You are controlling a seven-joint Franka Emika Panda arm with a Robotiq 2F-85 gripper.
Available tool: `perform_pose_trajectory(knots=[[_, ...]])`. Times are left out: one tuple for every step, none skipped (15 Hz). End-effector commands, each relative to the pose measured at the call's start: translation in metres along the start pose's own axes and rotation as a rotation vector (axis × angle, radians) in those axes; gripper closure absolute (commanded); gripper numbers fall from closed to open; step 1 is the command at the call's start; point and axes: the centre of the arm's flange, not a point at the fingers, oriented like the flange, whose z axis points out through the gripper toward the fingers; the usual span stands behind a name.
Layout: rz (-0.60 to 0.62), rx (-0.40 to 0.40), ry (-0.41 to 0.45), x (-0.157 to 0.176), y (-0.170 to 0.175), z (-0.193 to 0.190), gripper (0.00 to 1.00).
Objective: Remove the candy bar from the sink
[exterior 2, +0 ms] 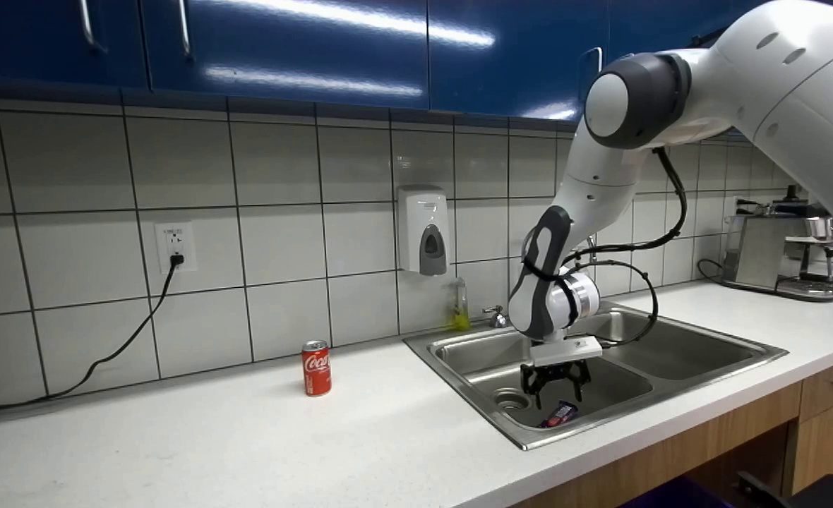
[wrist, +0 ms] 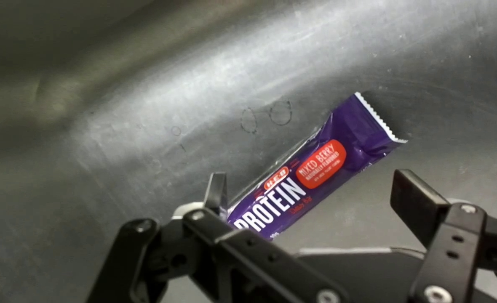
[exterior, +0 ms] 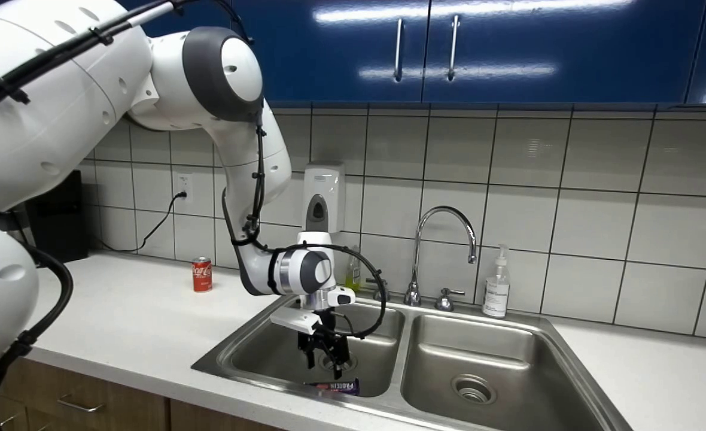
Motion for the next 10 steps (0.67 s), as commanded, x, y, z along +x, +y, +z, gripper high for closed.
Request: perform_pose_trajectory(knots=[[0.073,0.001,0.026,-0.0054,0.0011,-0.0048,0.0],[0.096,0.007,0.029,-0.0056,0.0015,-0.0054,0.0],[0.121,0.01,0.031,-0.0058,0.0018,-0.0057,0.0],[0.148,0.012,0.03,-0.0059,0.0015,-0.0054,0.0],[0.178,0.016,0.025,-0.0063,0.0013,-0.0045,0.0],[0.21,0.012,0.022,-0.0072,0.0013,-0.0034,0.0],[0.233,0.019,0.016,-0.0079,0.0015,-0.0028,0.0],[0.266,0.017,0.013,-0.0083,0.0019,-0.0019,0.0],[0.292,0.018,0.009,-0.0087,0.0021,-0.001,0.0],[0.318,0.02,0.007,-0.0088,0.002,-0.0001,0.0]])
